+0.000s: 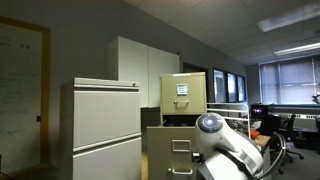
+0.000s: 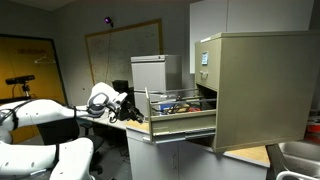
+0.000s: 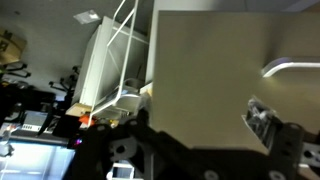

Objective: Open the bottom drawer of the right cabinet

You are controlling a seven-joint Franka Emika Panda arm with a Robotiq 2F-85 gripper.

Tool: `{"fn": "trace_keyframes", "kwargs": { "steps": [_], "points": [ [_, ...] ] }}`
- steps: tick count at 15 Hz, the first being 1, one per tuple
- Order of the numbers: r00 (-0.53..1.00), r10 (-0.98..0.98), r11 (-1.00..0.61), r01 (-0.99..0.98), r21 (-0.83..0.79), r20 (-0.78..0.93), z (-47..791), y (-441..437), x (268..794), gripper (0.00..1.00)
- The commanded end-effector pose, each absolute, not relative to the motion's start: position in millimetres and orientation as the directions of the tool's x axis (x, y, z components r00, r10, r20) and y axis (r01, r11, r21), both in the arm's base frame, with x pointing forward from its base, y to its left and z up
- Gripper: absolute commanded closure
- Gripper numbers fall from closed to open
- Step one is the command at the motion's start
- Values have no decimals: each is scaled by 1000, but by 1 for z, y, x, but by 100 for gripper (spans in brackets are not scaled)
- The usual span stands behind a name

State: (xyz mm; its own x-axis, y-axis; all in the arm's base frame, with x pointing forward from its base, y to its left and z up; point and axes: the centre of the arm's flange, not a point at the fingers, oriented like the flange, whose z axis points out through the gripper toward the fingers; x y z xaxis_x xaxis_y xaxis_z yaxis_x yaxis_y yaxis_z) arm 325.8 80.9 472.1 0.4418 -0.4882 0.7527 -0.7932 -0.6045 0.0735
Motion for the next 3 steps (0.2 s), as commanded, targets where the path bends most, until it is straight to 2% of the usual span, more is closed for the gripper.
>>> {"fn": "trace_keyframes", "kwargs": {
  "steps": [1, 3],
  "points": [
    [527, -397, -581, -778, 239, 751, 527, 90, 280, 0],
    [624, -370, -650, -703, 288, 688, 543, 84, 270, 0]
  ]
}}
